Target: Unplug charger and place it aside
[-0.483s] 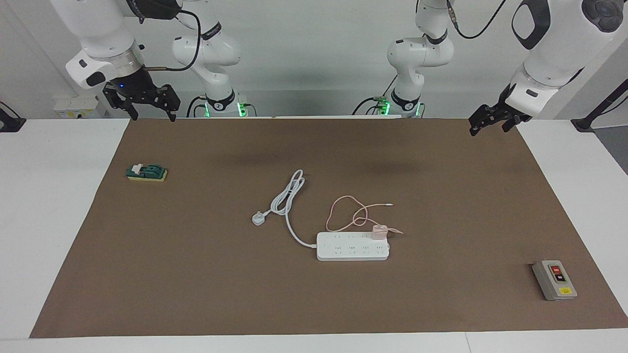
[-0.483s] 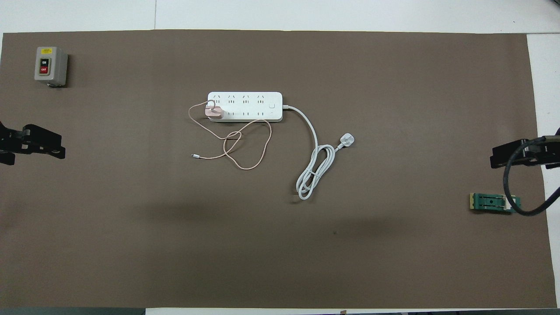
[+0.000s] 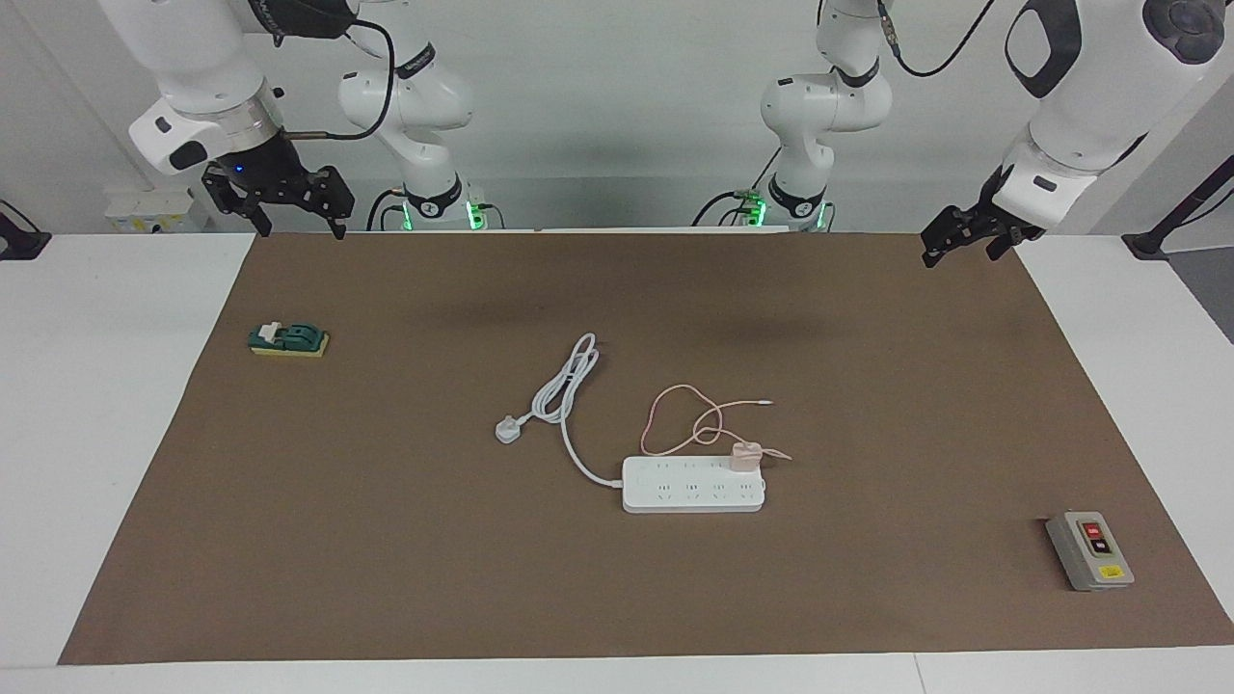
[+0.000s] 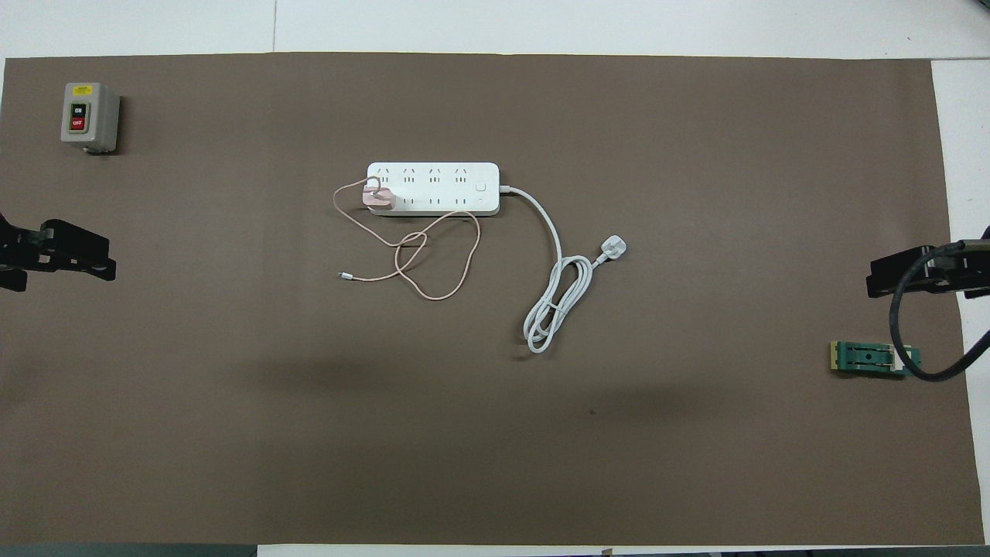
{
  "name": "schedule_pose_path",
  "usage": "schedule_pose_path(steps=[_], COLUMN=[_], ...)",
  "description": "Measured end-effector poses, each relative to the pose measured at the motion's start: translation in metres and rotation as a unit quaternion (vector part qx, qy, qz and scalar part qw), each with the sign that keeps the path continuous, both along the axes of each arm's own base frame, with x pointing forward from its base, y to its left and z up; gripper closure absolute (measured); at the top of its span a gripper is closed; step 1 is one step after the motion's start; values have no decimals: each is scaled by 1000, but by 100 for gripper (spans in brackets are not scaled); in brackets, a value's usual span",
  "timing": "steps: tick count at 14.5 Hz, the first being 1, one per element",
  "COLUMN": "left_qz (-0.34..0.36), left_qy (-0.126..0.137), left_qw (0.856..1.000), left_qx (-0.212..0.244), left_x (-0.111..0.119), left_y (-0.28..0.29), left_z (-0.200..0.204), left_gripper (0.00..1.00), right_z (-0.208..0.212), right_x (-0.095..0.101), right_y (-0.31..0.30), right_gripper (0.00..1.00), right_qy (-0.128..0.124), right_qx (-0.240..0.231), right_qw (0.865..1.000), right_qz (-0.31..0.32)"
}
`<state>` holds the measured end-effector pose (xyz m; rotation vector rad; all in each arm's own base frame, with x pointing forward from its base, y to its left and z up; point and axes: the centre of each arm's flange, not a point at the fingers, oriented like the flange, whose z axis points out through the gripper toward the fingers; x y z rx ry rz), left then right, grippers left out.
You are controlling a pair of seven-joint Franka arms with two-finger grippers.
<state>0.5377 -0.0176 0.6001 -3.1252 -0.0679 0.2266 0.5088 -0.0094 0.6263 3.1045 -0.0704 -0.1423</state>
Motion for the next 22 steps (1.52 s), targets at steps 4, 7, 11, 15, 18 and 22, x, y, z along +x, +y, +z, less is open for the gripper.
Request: schedule_pose_path(steps=[4,7,11,15,18,22], left_qz=[0,2,33,102,155,251], left_qy=[1,1,0,1,17,15], left_qw=[1000,1000,999,995,987,967], left_qx=[0,0,5,17,31,47], left_x=[0,1,1,6,16,49], left_y=[0,2,-1,-16,-42,-71], left_z=[-1,-1,-2,-9,-32,-50], left_gripper=[0,0,0,0,0,0], right_z=[0,0,0,0,0,-3], right_x=[0,0,0,0,0,-5], right_y=[0,0,0,0,0,-1], right_gripper=[0,0,0,0,0,0], right_qy=[0,0,0,0,0,20], right_qx=[0,0,0,0,0,0], right_qw=[1000,1000,1000,1000,1000,1000], right_qz=[0,0,0,0,0,-2])
